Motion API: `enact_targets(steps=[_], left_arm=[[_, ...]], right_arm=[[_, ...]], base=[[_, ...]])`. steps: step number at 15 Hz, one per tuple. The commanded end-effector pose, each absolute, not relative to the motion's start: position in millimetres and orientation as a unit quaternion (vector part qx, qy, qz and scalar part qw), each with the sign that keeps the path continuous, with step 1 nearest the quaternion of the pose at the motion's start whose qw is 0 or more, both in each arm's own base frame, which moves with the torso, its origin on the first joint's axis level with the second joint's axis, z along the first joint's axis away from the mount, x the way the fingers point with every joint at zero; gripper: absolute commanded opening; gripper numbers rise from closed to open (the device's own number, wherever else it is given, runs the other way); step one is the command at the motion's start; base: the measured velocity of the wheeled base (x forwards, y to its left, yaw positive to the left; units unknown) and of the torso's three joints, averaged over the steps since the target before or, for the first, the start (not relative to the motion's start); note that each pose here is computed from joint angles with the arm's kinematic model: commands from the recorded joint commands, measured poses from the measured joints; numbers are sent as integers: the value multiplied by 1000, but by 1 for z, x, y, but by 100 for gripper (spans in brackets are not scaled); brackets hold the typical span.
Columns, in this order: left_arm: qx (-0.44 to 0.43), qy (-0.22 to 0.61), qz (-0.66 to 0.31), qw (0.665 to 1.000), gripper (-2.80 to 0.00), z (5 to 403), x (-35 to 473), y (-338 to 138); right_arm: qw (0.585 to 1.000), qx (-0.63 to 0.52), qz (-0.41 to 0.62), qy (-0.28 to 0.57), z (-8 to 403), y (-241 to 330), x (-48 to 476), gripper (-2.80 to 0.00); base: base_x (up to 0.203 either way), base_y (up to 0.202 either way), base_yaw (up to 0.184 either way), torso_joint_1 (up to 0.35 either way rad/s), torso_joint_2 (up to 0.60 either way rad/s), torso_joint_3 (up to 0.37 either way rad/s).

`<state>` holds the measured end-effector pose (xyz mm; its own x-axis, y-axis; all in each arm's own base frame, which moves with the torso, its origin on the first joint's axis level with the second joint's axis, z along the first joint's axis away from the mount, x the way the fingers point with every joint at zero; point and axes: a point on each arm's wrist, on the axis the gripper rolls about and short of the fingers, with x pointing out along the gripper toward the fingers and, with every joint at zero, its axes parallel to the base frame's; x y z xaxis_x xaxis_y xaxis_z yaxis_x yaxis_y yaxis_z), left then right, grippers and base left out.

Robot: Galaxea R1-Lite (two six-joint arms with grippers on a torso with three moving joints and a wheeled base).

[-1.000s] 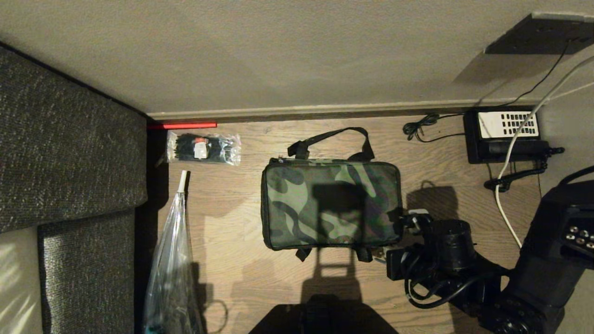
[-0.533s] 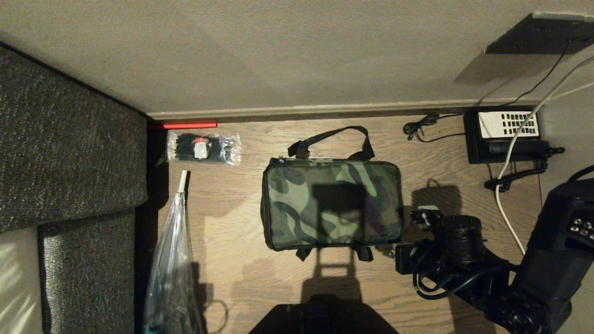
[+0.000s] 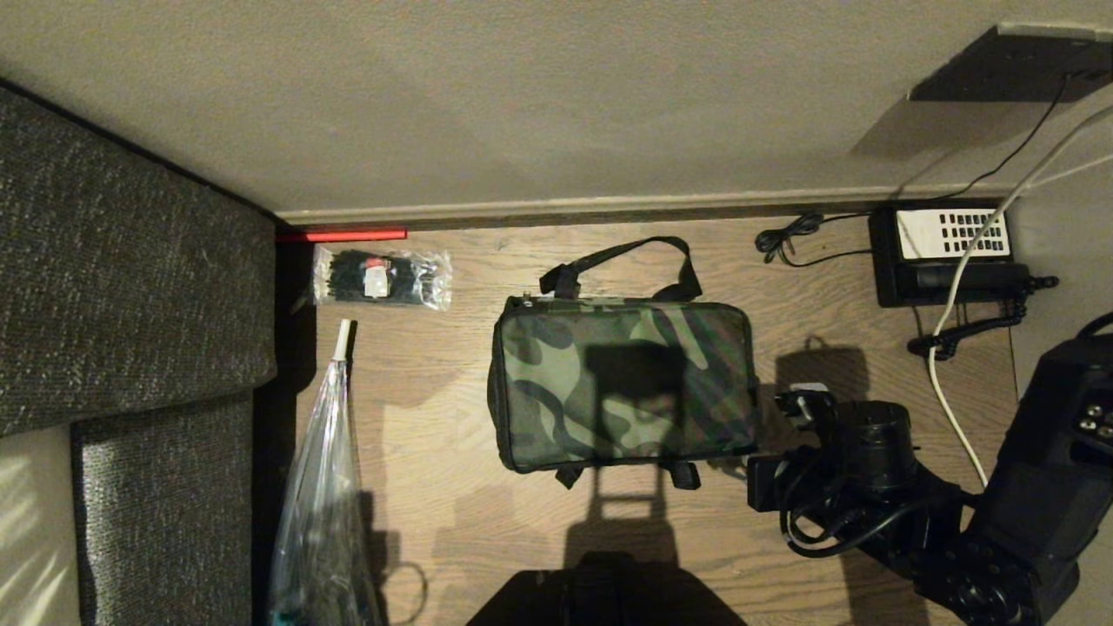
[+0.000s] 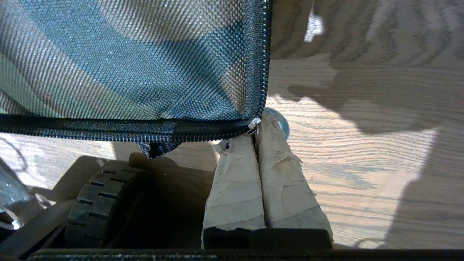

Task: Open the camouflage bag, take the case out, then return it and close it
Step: Open the top of the storage box

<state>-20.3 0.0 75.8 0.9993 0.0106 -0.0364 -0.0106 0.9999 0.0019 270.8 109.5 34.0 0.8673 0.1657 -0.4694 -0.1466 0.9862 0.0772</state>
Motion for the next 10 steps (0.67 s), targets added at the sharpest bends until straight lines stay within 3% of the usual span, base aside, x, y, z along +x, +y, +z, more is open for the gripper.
enact_targets(steps=[1, 10], left_arm=[[1, 20, 6, 1000, -280, 75, -20, 0], [1, 16, 6, 1000, -280, 75, -21, 0]], right_arm=[[969, 25, 75, 235, 38, 106, 273, -280], [968, 29, 88, 233, 44, 102, 272, -280]], base=[[0, 0, 0, 0, 0, 0], [0, 0, 0, 0, 0, 0]])
